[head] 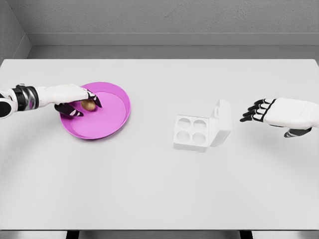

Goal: Pack egg into the box and close the box lid

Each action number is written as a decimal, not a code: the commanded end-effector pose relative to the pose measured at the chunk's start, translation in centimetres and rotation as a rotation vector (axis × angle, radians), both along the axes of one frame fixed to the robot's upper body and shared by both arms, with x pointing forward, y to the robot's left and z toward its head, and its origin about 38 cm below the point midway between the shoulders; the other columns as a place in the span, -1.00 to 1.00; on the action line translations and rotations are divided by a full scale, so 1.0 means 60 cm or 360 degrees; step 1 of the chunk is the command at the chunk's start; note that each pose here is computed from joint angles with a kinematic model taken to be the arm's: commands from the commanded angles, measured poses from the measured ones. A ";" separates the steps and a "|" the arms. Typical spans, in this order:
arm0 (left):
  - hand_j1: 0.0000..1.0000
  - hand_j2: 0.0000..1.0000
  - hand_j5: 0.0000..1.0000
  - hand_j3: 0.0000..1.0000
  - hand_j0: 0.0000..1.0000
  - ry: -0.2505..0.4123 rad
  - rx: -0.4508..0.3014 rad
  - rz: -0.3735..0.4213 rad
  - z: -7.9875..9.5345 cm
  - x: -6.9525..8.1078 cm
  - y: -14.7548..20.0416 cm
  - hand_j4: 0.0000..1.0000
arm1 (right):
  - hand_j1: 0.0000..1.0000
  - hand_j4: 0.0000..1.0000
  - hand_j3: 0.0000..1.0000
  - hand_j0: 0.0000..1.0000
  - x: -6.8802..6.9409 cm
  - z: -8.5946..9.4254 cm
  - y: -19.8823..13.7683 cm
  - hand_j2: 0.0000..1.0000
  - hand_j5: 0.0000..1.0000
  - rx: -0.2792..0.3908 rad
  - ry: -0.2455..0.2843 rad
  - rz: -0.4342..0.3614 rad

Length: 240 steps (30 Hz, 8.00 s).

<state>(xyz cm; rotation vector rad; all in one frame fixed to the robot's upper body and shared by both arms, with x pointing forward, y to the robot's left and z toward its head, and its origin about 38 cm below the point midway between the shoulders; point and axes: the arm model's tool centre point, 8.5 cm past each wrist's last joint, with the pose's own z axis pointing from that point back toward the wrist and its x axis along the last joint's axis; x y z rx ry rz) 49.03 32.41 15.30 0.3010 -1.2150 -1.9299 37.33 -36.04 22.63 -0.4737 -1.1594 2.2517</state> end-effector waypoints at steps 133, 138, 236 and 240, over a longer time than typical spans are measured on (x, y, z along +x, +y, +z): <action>0.87 0.87 0.87 0.87 0.87 -0.0115 -0.0165 -0.1019 0.045 -0.088 -0.460 0.87 | 1.00 1.00 1.00 1.00 -0.021 0.040 0.017 1.00 1.00 0.0030 -0.0083 0.0077; 0.86 0.86 0.86 0.86 0.86 -0.0119 -0.0151 -0.0986 0.046 -0.081 -0.442 0.86 | 1.00 1.00 1.00 1.00 -0.021 0.039 0.019 1.00 1.00 0.0034 -0.0081 0.0079; 1.00 1.00 1.00 1.00 1.00 -0.0203 -0.0257 -0.0289 0.170 -0.019 -0.066 1.00 | 1.00 1.00 1.00 1.00 0.007 -0.030 0.217 1.00 1.00 0.0188 -0.0079 0.0445; 1.00 1.00 1.00 1.00 1.00 -0.0208 -0.0231 -0.0256 0.177 -0.021 -0.044 1.00 | 1.00 1.00 1.00 1.00 0.005 -0.038 0.240 1.00 1.00 0.0206 -0.0065 0.0493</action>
